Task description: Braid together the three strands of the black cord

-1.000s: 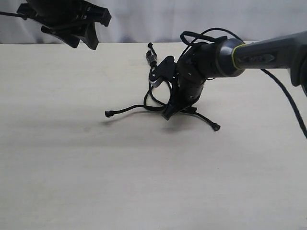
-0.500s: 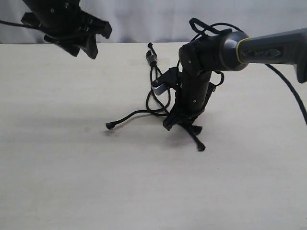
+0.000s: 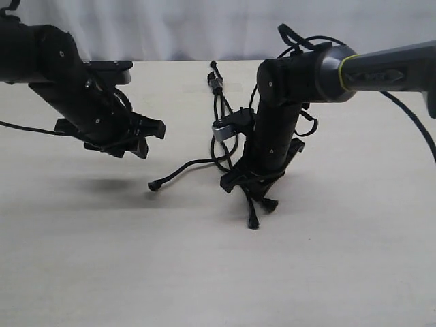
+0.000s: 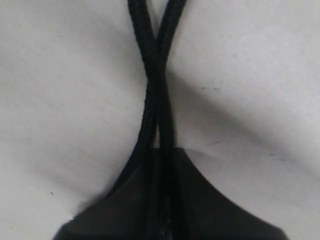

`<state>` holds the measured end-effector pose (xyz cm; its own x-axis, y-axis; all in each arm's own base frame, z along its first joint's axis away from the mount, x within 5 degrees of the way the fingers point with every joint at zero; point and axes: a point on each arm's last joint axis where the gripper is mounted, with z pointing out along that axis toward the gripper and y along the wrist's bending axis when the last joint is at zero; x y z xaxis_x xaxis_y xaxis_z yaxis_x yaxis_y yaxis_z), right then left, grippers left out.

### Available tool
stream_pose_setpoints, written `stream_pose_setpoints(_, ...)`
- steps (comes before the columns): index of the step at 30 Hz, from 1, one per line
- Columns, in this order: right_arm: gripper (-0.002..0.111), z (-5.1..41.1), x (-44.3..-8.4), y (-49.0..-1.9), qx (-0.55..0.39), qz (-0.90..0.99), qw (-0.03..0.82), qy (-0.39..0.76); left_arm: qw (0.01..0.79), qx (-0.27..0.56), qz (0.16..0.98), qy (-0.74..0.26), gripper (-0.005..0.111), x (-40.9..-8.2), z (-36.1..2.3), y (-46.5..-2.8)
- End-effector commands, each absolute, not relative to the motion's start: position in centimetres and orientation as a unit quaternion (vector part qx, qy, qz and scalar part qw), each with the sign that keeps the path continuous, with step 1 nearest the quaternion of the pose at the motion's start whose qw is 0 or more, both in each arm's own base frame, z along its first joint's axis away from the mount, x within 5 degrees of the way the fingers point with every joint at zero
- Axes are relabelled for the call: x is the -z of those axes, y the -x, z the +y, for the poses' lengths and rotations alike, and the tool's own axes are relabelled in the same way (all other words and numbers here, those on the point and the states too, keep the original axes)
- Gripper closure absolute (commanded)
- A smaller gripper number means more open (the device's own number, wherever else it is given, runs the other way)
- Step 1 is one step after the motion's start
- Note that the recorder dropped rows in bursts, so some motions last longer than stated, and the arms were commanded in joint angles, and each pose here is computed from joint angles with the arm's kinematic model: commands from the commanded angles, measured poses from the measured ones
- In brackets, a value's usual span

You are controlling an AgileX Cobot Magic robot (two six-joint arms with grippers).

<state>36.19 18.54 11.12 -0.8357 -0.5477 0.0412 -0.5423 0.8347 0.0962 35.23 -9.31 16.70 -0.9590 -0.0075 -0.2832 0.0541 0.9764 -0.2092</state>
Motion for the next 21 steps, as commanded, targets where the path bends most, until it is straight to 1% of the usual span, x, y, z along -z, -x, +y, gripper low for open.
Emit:
stream_pose_setpoints(1,0.104,18.4,-9.3,-35.5,0.041,-0.956,0.063,-0.284,0.170,0.119,0.978,-0.007,0.065,-15.0,-10.4,-35.5)
stream_pose_setpoints(4,0.104,18.4,-9.3,-35.5,0.043,-0.956,0.061,-0.283,0.149,0.116,0.982,-0.012,0.065,-12.8,-11.5,-35.4)
stream_pose_setpoints(5,0.104,18.5,-9.4,-35.5,0.047,-0.957,0.062,-0.280,0.130,0.119,0.984,-0.010,0.066,-11.4,-12.3,-35.2)
stream_pose_setpoints(6,0.104,18.5,-9.4,-35.5,0.049,-0.957,0.062,-0.279,0.118,0.121,0.986,-0.007,0.068,-10.7,-12.6,-35.0)
stream_pose_setpoints(8,0.104,18.5,-9.4,-35.5,0.051,-0.957,0.062,-0.277,0.083,0.118,0.989,-0.015,0.082,-9.1,-13.5,-34.4)
stream_pose_setpoints(9,0.104,18.5,-9.4,-35.5,0.051,-0.957,0.062,-0.277,0.064,0.117,0.991,-0.024,0.095,-8.6,-14.0,-33.9)
stream_pose_setpoints(11,0.104,18.6,-9.4,-35.4,0.054,-0.958,0.065,-0.275,0.043,0.121,0.991,-0.032,0.107,-8.5,-14.9,-33.2)
stream_pose_setpoints(13,0.104,18.8,-9.4,-35.2,0.067,-0.957,0.075,-0.271,0.031,0.122,0.991,-0.049,0.107,-8.5,-15.9,-32.5)
stream_pose_setpoints(17,0.104,18.9,-9.9,-35.2,0.073,-0.958,0.069,-0.268,0.012,0.124,0.989,-0.077,0.107,-8.5,-17.9,-31.2)
stream_pose_setpoints(21,0.104,18.8,-11.6,-35.6,0.075,-0.962,0.031,-0.260,0.001,0.127,0.989,-0.079,0.107,-8.5,-18.3,-30.9)
